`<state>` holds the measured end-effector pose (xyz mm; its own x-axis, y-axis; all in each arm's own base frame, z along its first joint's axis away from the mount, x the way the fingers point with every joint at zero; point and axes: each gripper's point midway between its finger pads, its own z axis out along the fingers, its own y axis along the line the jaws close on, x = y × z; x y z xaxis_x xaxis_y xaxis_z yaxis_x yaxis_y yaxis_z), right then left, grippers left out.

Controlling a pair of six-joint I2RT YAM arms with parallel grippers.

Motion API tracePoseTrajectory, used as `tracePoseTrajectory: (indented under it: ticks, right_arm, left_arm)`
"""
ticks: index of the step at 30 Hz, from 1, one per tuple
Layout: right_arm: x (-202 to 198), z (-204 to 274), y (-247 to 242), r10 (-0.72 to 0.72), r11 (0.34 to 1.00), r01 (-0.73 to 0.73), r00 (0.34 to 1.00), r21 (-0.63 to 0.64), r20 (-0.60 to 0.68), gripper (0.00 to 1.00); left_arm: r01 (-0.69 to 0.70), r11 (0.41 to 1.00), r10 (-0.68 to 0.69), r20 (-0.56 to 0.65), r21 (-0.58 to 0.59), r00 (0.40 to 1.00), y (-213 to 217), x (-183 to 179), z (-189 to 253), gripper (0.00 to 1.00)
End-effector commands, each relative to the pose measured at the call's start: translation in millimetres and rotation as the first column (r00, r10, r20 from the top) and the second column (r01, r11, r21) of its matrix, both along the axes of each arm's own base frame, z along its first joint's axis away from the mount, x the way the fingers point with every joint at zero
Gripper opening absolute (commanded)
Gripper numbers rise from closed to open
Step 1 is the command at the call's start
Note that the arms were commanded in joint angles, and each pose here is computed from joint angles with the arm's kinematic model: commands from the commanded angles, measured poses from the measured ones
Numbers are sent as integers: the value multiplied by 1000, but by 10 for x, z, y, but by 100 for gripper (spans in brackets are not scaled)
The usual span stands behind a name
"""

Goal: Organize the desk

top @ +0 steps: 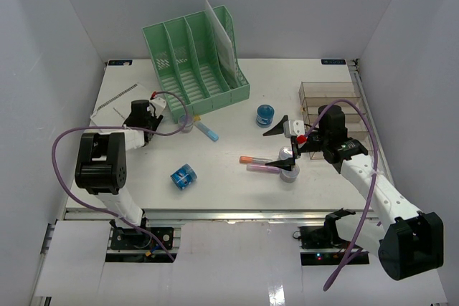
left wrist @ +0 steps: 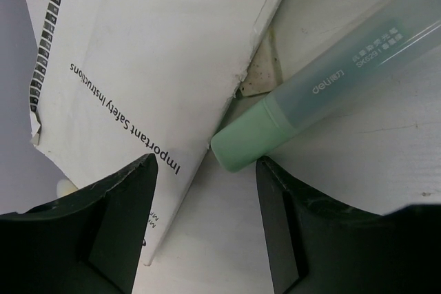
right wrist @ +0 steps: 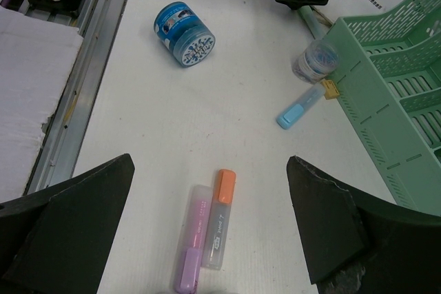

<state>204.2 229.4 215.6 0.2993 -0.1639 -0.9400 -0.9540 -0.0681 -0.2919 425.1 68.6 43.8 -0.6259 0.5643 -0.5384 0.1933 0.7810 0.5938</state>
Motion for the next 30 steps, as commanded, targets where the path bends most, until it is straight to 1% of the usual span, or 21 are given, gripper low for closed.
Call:
tracePoseTrajectory:
  ticks: [1, 3, 6, 9, 11, 14, 16, 21, 25, 30]
  right_arm:
    - [-8, 40, 17, 24, 1000, -24, 999, 15, 23, 98]
    - [-10, 41, 19, 26, 1000, -26, 999, 16, 22, 98]
    - [-15, 42, 26, 31, 999, -31, 999, 17, 19, 98]
    - [-19, 44, 25, 32, 999, -33, 999, 18, 17, 98]
    - [-29, 59, 27, 35, 999, -36, 999, 20, 21, 98]
    - [-28, 75, 18, 28, 999, -29, 999, 20, 31, 98]
    - [-24, 87, 14, 24, 1000, -25, 999, 19, 38, 98]
    - [-19, 74, 11, 20, 1000, -21, 999, 16, 40, 98]
    - [-15, 70, 13, 21, 1000, -21, 999, 15, 38, 98]
    - [3, 65, 10, 13, 1000, -14, 999, 11, 40, 98]
  left_arm:
    - [10, 1000, -11, -24, -16, 1000, -21, -176, -4, 78]
    - [16, 1000, -16, -1, -23, 1000, -37, -202, 84, 84]
    - [18, 1000, -18, 42, -11, 999, -23, -223, 258, 89]
    - [20, 1000, -21, 29, 17, 999, 11, -251, 295, 89]
    - [20, 999, -20, -6, 34, 1000, 36, -255, 249, 89]
    - [31, 998, -28, -56, 47, 998, 46, -201, 145, 85]
    - [10, 998, -5, -87, 56, 996, 179, -190, 94, 83]
    - [14, 997, -6, -103, 75, 995, 268, -72, 125, 80]
    - [18, 995, -5, -131, 102, 991, 332, -46, 54, 78]
    - [37, 989, -13, -173, 142, 985, 383, -75, -110, 69]
